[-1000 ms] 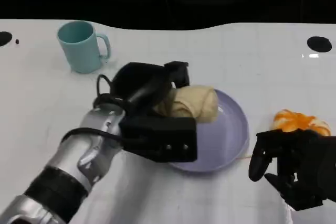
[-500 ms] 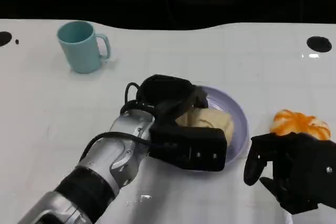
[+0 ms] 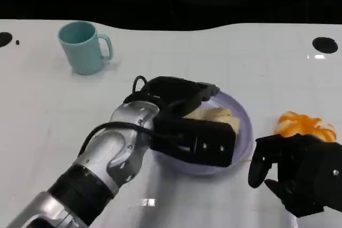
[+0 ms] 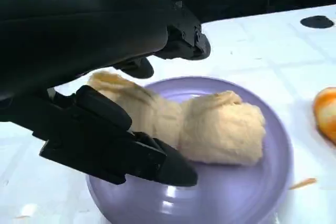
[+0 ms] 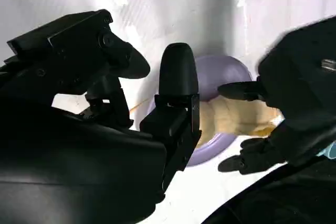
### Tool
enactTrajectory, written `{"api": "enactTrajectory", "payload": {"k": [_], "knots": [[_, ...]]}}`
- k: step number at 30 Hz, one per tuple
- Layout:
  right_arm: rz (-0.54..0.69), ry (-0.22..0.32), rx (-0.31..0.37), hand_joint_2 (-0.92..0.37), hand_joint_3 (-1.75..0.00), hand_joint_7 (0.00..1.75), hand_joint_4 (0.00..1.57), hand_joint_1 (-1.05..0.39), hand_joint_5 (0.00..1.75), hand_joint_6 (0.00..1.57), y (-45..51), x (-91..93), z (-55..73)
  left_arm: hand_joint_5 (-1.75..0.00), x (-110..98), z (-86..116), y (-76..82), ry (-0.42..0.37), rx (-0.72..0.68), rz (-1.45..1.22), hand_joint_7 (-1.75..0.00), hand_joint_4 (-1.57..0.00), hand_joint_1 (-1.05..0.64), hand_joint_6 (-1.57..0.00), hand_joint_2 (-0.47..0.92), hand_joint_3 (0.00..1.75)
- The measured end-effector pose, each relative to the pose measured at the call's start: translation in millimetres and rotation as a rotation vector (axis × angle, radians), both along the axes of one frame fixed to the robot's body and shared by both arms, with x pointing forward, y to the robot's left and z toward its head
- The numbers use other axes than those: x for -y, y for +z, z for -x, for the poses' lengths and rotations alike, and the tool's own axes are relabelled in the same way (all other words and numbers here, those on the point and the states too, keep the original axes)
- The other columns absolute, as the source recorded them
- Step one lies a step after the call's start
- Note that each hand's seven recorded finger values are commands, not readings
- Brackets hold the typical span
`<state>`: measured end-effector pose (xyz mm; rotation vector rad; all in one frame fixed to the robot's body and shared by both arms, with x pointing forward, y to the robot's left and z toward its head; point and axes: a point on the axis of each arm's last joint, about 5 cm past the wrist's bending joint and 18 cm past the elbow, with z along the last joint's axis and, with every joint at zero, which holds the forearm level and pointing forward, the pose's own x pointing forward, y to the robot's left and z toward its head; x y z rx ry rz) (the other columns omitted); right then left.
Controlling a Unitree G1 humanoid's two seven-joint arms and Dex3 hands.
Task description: Grasp the towel on the left side of the plate with the left hand and place it into the plate.
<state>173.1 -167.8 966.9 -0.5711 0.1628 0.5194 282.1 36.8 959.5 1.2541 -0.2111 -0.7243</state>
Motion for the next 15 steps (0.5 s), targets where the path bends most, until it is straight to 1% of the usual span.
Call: {"api": "enactTrajectory", "payload": {"k": [2,3,5,6,7,8,9,11,14,15], "knots": [[0.001,-0.001,-0.001,-0.61,-1.01,1.39,0.69,-0.02,1.72,0.68,0.2,0.0,-0.2,-0.43,-5.5,1.3,7.2,-0.003,-0.035,0.046,-0.04,-0.17,-0.75,-0.25,0.92,0.2],[0.0,-0.002,-0.002,-0.61,-1.0,1.39,0.69,-0.01,1.72,0.68,0.2,0.0,-0.2,-0.46,-9.6,1.8,10.3,-0.001,-0.055,0.074,-0.06,-0.23,-0.7,-0.3,0.92,0.21],[0.001,-0.003,-0.002,-0.61,-1.0,1.39,0.7,-0.01,1.72,0.68,0.3,0.2,-0.3,-0.49,-18.0,2.8,16.7,0.004,-0.095,0.115,-0.09,-0.37,-0.63,-0.41,0.92,0.23],[0.001,-0.003,-0.002,-0.62,-1.0,1.39,0.7,-0.01,1.72,0.68,0.4,0.2,-0.3,-0.45,-22.6,3.0,19.9,0.008,-0.118,0.132,-0.09,-0.51,-0.57,-0.5,0.92,0.23],[0.002,-0.003,-0.001,-0.62,-1.0,1.39,0.7,-0.01,1.72,0.68,0.5,0.3,-0.4,-0.4,-27.4,3.1,23.3,0.011,-0.15,0.148,-0.08,-0.6,-0.52,-0.56,0.92,0.22],[0.002,-0.003,0.0,-0.62,-1.0,1.39,0.71,-0.01,1.73,0.68,0.6,0.3,-0.5,-0.38,-32.4,3.2,26.4,0.016,-0.184,0.169,-0.08,-0.66,-0.49,-0.6,0.92,0.22],[0.002,-0.001,0.002,-0.61,-1.01,1.4,0.71,-0.01,1.73,0.69,0.7,0.4,-0.6,-0.37,-37.7,3.3,30.0,0.022,-0.222,0.199,-0.08,-0.7,-0.45,-0.64,0.92,0.21],[0.001,0.002,0.007,-0.61,-1.02,1.4,0.71,-0.01,1.73,0.69,0.8,0.5,-1.0,-0.35,-48.5,4.2,36.5,0.033,-0.294,0.284,-0.09,-0.69,-0.41,-0.67,0.92,0.21],[0.001,0.001,0.005,-0.6,-1.03,1.41,0.71,-0.01,1.73,0.69,0.0,1.0,-1.7,-0.43,-62.2,9.4,41.5,0.051,-0.382,0.397,-0.08,-0.74,-0.39,-0.72,0.92,0.21],[0.002,0.0,0.005,-0.6,-1.03,1.41,0.71,-0.01,1.73,0.69,-0.1,1.2,-1.7,-0.52,-66.1,11.4,42.0,0.061,-0.404,0.425,-0.08,-0.74,-0.38,-0.74,0.92,0.2]]}}
